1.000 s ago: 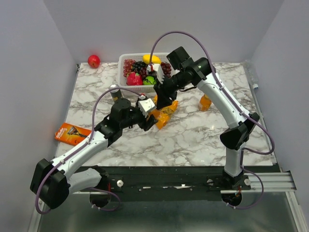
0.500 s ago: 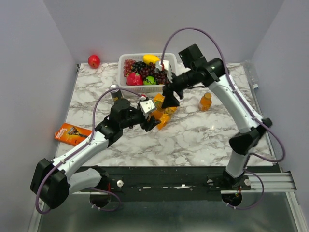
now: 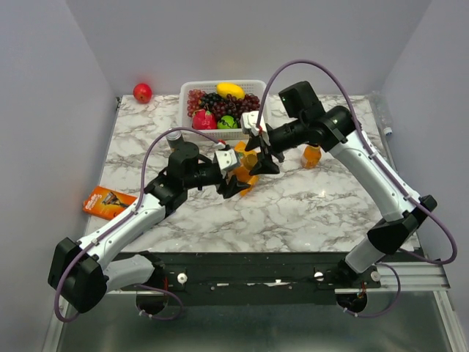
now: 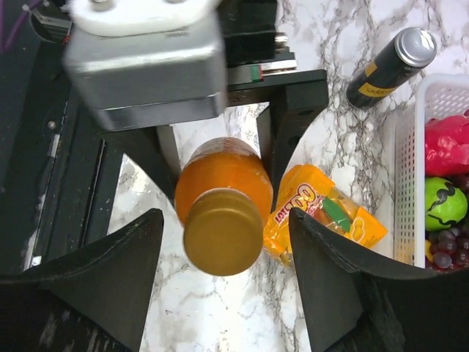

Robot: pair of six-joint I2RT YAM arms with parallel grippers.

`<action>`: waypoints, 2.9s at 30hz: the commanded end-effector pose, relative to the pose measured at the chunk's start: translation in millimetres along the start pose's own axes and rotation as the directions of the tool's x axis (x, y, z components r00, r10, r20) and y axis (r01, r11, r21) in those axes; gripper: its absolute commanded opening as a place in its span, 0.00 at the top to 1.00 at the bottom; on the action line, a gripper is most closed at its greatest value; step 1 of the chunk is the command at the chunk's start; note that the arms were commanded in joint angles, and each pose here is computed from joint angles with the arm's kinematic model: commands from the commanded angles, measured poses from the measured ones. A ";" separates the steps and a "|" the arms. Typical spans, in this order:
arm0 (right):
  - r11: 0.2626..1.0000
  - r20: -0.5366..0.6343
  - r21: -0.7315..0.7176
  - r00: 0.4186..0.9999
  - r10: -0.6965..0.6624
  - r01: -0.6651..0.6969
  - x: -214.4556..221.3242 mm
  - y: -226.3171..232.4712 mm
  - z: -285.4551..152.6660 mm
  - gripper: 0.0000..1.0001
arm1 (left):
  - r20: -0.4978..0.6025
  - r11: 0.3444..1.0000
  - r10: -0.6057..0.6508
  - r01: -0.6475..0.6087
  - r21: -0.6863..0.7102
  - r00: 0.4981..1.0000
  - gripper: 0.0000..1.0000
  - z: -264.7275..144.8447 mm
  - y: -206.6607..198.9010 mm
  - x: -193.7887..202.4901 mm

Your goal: Screw on the bottle caps

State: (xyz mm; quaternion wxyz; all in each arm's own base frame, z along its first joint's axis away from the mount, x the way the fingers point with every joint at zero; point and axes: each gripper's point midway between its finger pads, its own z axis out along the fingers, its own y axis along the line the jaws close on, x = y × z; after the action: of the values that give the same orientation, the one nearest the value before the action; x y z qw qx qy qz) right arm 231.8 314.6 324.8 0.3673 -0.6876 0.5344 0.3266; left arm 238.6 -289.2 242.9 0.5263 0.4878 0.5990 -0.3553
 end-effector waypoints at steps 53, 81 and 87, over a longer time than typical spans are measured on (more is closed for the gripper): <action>0.805 -0.334 0.490 0.781 0.528 -0.335 247.3 -148.0 -39.2 0.87 | -0.362 0.938 -0.195 0.065 -0.341 0.911 0.01 -69.9 58.8 112.0; 0.795 -0.290 0.498 0.797 0.529 -0.346 271.1 -151.9 -28.1 0.47 | -0.368 0.939 -0.197 0.067 -0.338 0.909 0.01 -68.9 77.3 114.7; 0.785 -0.299 0.495 0.775 0.557 -0.373 276.5 -148.0 -26.2 0.46 | -0.350 0.941 -0.208 0.089 -0.326 0.914 0.01 -63.1 75.7 117.8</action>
State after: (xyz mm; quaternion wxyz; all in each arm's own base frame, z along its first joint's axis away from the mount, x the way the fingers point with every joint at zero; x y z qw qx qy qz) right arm 437.1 179.9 127.7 0.2857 -0.5030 0.8067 0.1209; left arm 295.1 -176.5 144.9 0.4330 0.4126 0.7822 -0.1742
